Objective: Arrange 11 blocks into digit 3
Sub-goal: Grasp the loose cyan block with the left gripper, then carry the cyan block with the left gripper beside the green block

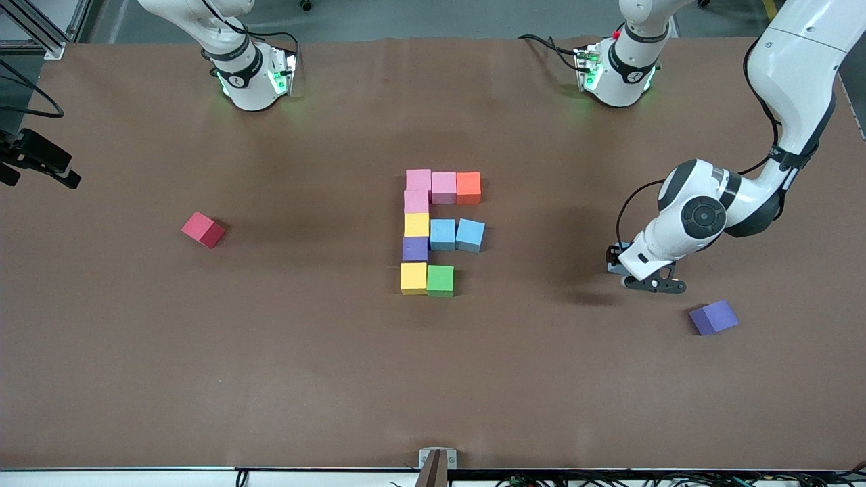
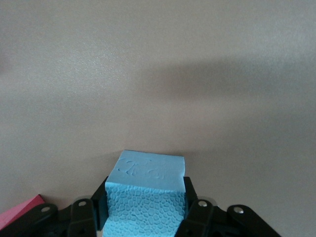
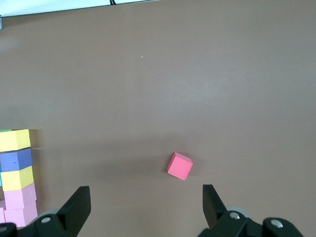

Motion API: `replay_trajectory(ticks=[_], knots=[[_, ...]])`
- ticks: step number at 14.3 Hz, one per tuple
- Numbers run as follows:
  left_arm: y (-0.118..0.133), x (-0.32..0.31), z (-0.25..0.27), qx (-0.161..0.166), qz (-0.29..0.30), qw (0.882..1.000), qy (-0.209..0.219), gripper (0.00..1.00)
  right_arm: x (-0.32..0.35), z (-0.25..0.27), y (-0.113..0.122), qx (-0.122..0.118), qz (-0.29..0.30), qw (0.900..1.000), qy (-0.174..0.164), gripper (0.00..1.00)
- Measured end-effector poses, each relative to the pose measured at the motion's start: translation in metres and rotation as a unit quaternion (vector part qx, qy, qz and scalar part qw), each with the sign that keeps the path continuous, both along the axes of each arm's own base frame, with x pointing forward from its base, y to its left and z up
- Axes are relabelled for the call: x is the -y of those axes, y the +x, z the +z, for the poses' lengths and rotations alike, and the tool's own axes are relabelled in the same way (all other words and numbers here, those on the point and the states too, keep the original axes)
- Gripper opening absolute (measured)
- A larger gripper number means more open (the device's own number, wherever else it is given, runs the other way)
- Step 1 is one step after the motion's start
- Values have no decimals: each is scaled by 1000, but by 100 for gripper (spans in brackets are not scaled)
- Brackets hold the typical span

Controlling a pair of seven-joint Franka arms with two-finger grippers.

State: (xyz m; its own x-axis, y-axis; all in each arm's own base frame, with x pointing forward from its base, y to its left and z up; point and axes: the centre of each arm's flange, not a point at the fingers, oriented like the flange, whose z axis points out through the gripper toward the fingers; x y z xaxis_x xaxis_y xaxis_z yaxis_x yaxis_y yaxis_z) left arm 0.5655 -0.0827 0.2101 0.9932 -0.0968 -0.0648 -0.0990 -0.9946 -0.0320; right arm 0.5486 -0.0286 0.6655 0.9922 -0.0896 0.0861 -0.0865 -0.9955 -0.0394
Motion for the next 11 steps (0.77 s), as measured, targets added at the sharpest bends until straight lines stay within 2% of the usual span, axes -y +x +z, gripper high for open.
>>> replay_trajectory(ticks=[3,6,8,11], knots=[[10,13,10,20,56,998,-4,54,0,0,0,0,0,1000,0,100],[33,47,27,48,126,991,-18,54,0,0,0,0,0,1000,0,100],[48,67,33,59,175,982,-33,54,0,0,0,0,0,1000,0,100],[70,93,41,61,267,961,-47,54,0,0,0,0,0,1000,0,100]])
